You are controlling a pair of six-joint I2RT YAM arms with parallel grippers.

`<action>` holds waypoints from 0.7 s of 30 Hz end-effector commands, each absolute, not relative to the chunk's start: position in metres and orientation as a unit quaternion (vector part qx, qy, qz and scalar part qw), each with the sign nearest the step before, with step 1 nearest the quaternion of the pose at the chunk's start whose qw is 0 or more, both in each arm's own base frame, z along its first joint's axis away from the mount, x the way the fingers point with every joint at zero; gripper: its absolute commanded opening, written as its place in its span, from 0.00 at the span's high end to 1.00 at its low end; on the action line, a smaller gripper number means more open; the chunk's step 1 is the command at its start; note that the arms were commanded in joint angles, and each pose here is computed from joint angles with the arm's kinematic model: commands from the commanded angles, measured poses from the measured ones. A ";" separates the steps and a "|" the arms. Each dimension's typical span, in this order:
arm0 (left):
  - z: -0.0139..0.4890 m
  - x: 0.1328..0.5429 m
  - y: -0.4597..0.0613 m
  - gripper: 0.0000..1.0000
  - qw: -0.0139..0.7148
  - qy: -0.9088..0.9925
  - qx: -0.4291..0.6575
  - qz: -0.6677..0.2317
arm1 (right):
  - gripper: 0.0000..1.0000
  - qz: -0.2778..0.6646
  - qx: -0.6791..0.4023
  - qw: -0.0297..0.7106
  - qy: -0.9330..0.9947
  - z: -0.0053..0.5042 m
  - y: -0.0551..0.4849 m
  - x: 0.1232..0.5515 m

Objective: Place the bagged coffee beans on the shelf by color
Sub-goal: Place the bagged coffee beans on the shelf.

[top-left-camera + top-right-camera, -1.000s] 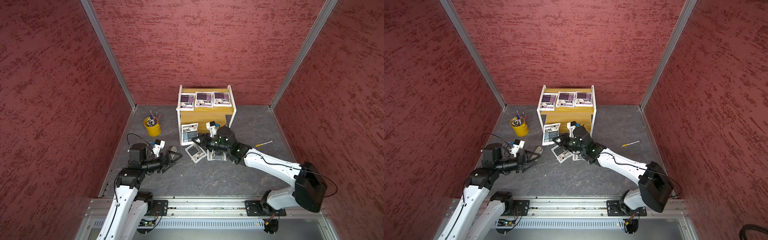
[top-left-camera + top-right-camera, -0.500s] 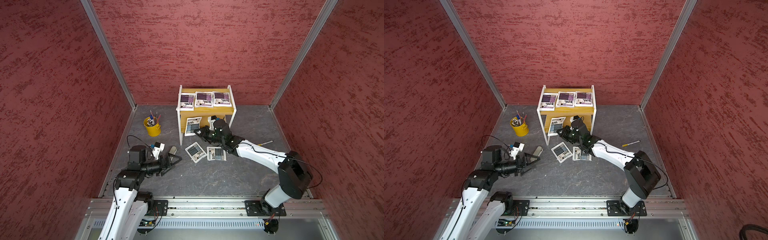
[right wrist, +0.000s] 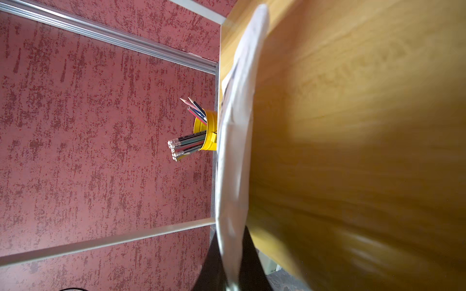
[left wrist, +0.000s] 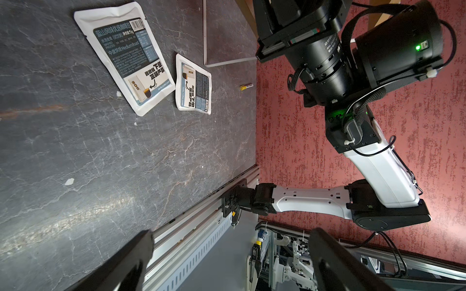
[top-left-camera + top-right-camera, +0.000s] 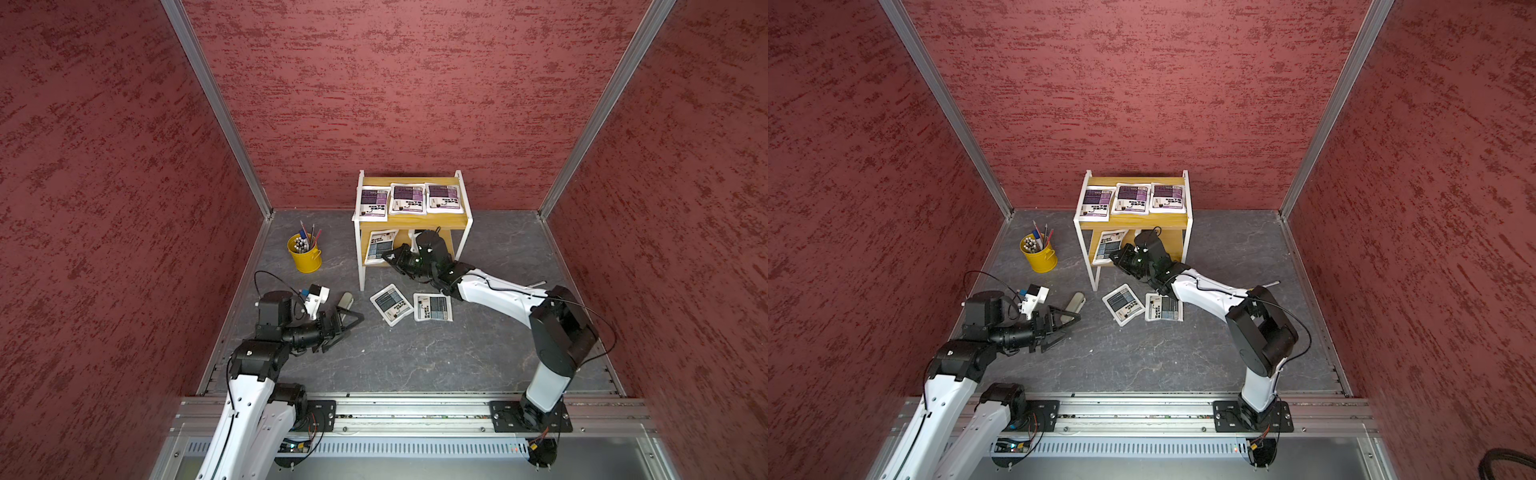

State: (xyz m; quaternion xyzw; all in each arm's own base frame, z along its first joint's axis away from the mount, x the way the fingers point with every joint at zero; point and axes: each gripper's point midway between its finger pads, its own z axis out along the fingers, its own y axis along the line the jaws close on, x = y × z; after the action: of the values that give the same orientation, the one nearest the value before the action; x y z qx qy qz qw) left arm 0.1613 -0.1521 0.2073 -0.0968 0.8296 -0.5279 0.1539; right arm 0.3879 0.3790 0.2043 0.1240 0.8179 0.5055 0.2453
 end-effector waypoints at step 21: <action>0.201 0.160 -0.152 0.00 0.157 0.832 -0.089 -0.524 | 0.45 0.479 0.100 0.236 0.840 0.199 0.371 0.394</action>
State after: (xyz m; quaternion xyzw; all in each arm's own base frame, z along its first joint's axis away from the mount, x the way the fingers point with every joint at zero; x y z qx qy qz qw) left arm 0.1597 -0.1521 0.2039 -0.0974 0.8314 -0.5263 0.1494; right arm 0.3958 0.3876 0.2086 0.0865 0.8235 0.5079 0.2374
